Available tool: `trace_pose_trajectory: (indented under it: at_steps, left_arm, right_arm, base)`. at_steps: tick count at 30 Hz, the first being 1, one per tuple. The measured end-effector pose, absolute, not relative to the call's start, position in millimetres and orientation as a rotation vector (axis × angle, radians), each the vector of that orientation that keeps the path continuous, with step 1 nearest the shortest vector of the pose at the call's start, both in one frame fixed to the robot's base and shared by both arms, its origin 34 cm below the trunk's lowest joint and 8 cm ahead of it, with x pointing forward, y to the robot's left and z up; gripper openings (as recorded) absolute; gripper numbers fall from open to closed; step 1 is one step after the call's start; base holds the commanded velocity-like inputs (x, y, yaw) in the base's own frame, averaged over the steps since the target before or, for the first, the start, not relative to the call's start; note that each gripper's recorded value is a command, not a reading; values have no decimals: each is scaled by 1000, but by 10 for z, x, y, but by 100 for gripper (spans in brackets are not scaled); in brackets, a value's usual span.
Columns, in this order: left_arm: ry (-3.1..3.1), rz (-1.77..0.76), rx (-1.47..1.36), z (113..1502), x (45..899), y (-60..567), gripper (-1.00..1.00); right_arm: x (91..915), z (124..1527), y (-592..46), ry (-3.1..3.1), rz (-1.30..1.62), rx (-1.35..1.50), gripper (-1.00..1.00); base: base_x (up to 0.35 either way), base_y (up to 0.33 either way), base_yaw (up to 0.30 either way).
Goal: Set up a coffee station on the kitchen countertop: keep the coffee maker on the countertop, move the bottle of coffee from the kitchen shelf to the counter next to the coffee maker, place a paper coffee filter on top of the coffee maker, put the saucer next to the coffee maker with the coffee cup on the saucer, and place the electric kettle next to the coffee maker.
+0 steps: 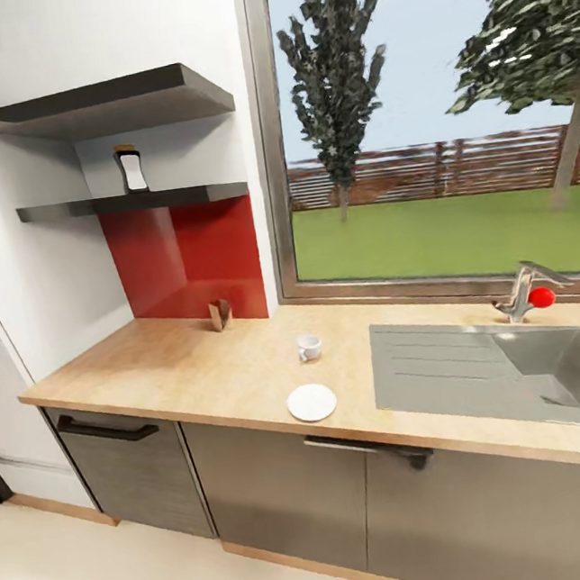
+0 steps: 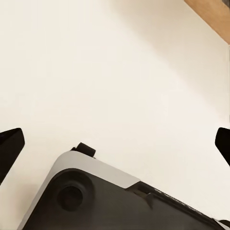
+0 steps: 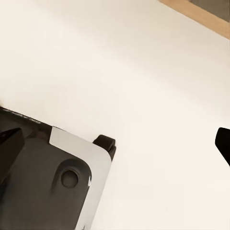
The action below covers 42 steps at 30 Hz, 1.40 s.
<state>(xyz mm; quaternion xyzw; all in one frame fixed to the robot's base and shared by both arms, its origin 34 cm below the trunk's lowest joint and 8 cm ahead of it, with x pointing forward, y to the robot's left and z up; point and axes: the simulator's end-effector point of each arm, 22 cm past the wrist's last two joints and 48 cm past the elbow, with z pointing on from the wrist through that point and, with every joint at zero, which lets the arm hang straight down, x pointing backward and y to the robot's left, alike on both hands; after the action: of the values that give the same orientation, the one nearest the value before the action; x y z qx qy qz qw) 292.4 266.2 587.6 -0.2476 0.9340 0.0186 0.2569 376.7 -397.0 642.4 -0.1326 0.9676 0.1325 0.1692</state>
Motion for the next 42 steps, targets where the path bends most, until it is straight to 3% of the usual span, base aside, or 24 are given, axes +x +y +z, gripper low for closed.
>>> trace_pose_trajectory:
  at_steps: [26,42]
  left_arm:
    - [2537,46,-664,5876,2928,2647,100]
    - [2537,45,-663,5875,2930,2646,100]
  right_arm:
    - [3763,6420,-3974,2751,371,-390,100]
    - [3752,6413,-3953,2753,378,-396,100]
  base:
    - [220,245,4]
    - [23,306,0]
